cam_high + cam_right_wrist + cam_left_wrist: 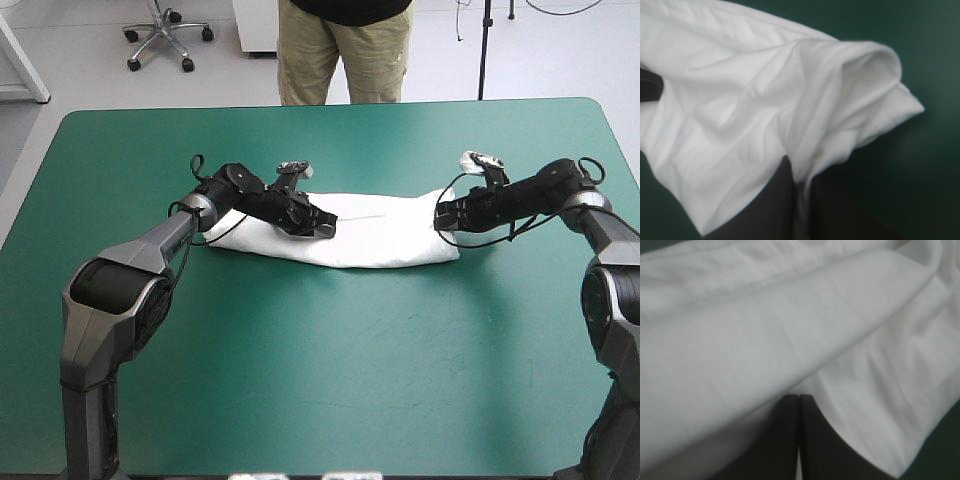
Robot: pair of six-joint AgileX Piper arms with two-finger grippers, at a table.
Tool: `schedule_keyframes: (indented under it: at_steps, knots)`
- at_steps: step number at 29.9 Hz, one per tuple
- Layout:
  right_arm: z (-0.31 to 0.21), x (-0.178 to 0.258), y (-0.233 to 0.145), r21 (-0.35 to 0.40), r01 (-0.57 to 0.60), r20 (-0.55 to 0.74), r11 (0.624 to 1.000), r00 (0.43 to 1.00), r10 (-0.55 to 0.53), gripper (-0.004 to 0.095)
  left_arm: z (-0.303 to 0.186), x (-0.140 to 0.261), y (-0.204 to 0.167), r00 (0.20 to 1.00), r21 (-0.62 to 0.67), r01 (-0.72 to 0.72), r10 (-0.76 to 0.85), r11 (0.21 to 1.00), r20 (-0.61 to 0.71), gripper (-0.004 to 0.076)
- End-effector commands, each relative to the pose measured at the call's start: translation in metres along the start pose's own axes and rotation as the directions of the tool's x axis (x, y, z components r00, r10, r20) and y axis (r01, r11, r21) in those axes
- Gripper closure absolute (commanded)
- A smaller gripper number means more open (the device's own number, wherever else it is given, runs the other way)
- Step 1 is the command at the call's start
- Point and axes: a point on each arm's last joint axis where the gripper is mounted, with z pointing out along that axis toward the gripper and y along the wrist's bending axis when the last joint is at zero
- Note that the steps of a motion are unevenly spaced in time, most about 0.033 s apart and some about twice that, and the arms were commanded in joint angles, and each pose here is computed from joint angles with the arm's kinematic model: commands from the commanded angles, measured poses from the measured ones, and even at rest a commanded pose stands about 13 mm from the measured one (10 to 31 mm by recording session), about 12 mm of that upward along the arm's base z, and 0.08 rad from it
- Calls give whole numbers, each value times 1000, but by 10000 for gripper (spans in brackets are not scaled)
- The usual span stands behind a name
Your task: Fold the cloth
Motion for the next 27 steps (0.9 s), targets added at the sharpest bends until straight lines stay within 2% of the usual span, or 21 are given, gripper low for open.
schedule_keyframes:
  at_steps: [1,6,9,11,14,20,22,27]
  knots:
    - [-43,-25,46,-19,106,143,994,984,-102,907,-19,-11,-13,997,-23,-56,57,998,52,733]
    - [-46,-42,89,-27,185,151,982,972,-179,907,-26,-16,-15,993,-56,-92,96,994,68,733]
    - [-38,-46,118,31,248,114,968,962,-250,906,-52,-27,-28,981,-85,-161,169,983,96,733]
    - [-31,-49,139,77,293,100,953,949,-300,906,-83,-35,-37,966,-144,-221,237,965,107,733]
    - [-23,-51,174,92,343,98,935,931,-351,906,-140,-42,-51,950,-267,-267,299,926,87,733]
    - [1,-55,236,48,415,115,909,901,-418,906,-258,-23,-84,955,-533,-240,296,812,20,733]
    - [10,-59,252,47,430,130,901,892,-433,906,-289,-14,-98,949,-606,-204,306,769,69,733]
    - [48,-67,280,19,458,112,889,882,-457,906,-334,8,-132,911,-667,-206,389,716,136,733]
